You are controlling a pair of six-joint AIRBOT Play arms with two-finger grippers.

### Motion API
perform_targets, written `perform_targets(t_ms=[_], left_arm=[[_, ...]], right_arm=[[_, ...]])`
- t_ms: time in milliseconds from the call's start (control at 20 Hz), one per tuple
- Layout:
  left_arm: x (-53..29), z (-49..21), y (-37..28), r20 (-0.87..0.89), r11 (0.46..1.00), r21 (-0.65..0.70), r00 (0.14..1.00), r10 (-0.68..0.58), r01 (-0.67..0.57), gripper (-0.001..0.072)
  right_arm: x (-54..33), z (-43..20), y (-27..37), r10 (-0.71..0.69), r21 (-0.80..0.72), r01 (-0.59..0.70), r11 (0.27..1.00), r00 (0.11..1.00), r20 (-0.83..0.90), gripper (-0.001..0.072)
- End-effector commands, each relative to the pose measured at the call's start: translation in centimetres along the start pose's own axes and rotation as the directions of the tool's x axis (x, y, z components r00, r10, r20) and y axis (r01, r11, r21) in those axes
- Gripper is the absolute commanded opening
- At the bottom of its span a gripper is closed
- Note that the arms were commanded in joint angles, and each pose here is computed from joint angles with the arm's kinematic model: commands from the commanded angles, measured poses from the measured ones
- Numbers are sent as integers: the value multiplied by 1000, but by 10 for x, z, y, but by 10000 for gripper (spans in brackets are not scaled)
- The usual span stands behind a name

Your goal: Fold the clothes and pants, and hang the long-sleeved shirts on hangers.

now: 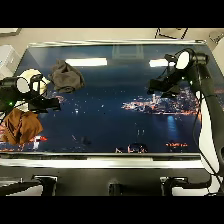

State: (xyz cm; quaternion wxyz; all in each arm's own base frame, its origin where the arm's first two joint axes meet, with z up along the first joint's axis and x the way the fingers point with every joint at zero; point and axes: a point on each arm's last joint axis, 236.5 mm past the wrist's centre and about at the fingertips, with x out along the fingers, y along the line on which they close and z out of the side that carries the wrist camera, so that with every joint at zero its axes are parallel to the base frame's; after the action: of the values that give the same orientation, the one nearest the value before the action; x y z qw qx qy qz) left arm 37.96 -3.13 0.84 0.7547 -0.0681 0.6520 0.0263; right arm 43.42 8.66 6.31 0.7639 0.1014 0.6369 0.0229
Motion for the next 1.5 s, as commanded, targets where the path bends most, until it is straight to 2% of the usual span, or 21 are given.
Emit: perform_targets(t_ms=[0,650,950,1050,1100,1150,1250,1350,1400,1450], left_arm=[[0,0,0,-1,1000,1,1000,0,0,714],[1,4,-2,18,1000,-17,1000,-7,7,714],[-2,71,-18,282,996,-29,956,-73,85,714],[-17,134,-29,520,984,-43,845,-124,170,715],[-28,166,-24,612,969,-95,782,-123,227,713],[-29,195,-5,647,924,-222,756,-100,312,712],[-3,220,34,591,832,-400,802,-86,384,713],[48,211,63,425,688,-598,891,-163,411,719],[67,209,63,386,637,-634,893,-230,438,720],[79,216,53,399,612,-610,862,-311,503,720]], right_arm=[[0,0,0,0,-1,0,1000,1000,-1,699],[0,8,1,1,-2,-1,1000,999,32,700],[-7,56,3,11,-11,-8,1000,971,238,697],[-12,74,7,29,-17,-25,1000,949,314,697],[-14,80,9,35,-19,-31,999,941,337,697],[-14,84,10,39,-20,-35,999,935,351,698],[-14,86,10,42,-20,-37,999,932,361,707],[-13,83,10,39,-19,-35,999,937,348,706],[-12,82,9,38,-19,-34,999,938,344,706],[-13,82,9,38,-19,-34,999,938,344,706]])
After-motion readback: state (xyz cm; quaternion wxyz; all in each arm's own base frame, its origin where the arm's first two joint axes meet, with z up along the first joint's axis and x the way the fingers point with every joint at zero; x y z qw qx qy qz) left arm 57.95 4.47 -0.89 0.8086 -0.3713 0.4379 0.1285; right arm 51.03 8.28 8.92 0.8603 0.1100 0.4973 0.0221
